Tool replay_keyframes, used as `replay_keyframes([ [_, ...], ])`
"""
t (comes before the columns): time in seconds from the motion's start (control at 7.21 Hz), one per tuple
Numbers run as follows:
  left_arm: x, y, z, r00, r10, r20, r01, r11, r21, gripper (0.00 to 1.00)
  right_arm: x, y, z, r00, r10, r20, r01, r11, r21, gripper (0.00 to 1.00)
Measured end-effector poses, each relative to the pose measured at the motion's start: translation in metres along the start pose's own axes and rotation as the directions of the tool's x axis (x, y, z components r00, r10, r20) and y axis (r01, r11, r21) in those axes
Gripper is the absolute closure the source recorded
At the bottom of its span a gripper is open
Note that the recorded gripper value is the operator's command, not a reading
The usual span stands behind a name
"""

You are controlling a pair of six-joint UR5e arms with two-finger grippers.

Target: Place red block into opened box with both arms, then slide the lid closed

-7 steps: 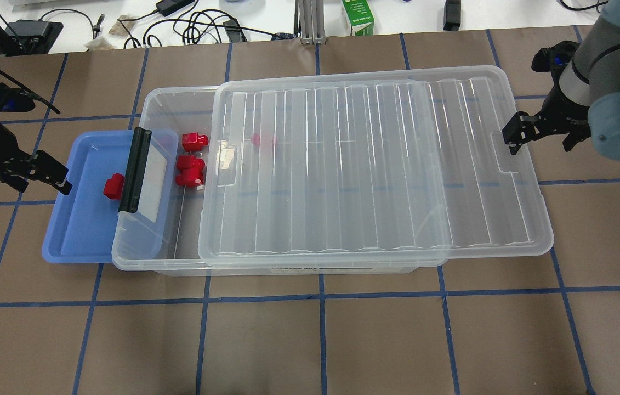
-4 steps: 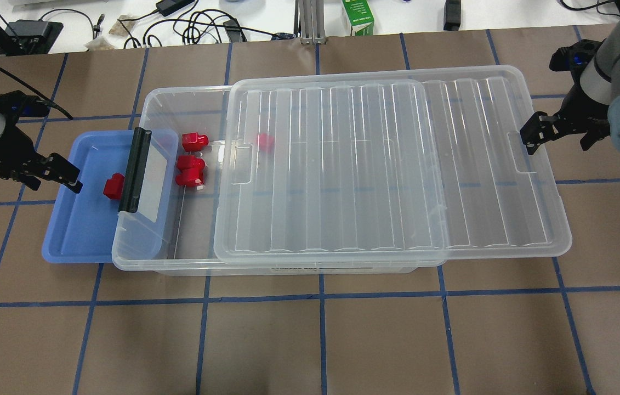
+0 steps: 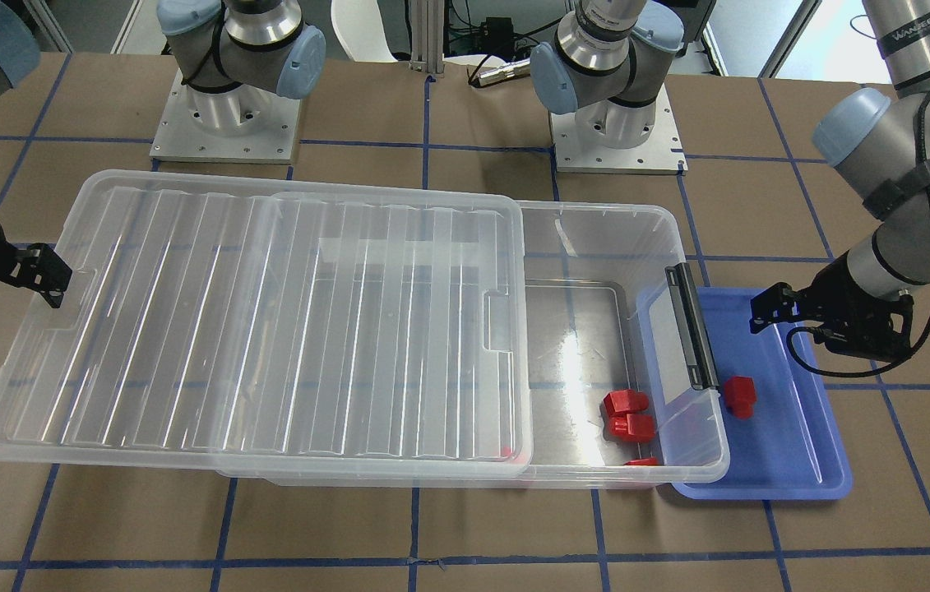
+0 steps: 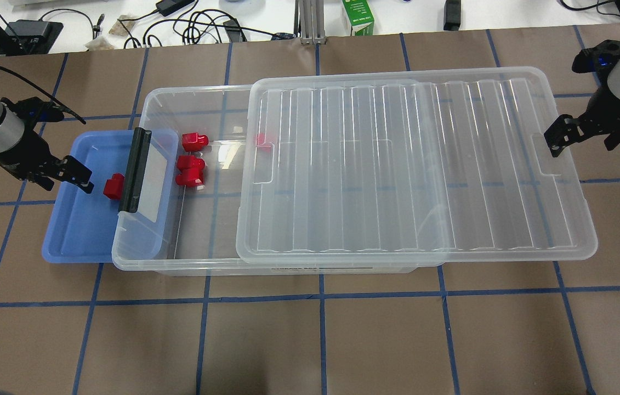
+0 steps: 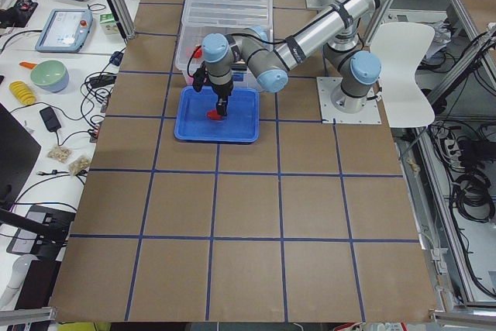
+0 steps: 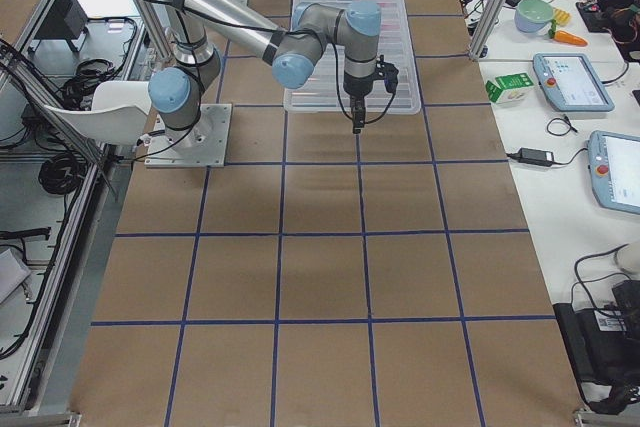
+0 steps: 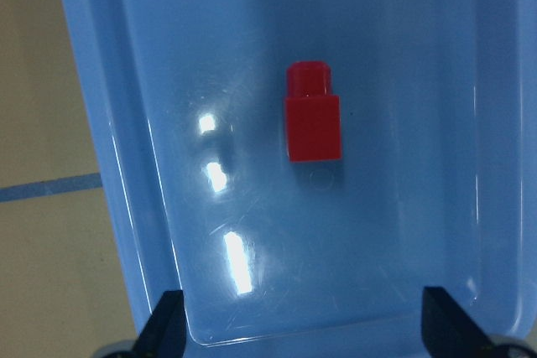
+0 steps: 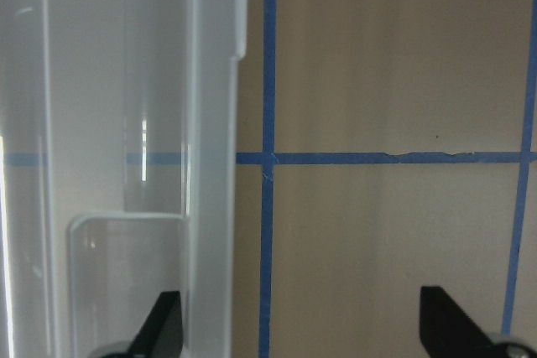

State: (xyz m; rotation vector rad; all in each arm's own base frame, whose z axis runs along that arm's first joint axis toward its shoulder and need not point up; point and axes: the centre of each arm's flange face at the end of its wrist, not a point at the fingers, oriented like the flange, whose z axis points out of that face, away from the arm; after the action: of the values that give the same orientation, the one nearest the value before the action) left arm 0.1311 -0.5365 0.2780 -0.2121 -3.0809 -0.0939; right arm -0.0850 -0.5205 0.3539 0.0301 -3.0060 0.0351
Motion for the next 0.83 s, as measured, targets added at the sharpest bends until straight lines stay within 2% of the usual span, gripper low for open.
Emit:
replay_keyframes([
  [0.83,-0.011,-0.024,0.049,0.999,-0.040,0.006,0.040,0.999,0.006,0.00,0.020,0.007,0.000,1.000,0.000,-0.006,0.000,1.000,-0.005,0.00],
])
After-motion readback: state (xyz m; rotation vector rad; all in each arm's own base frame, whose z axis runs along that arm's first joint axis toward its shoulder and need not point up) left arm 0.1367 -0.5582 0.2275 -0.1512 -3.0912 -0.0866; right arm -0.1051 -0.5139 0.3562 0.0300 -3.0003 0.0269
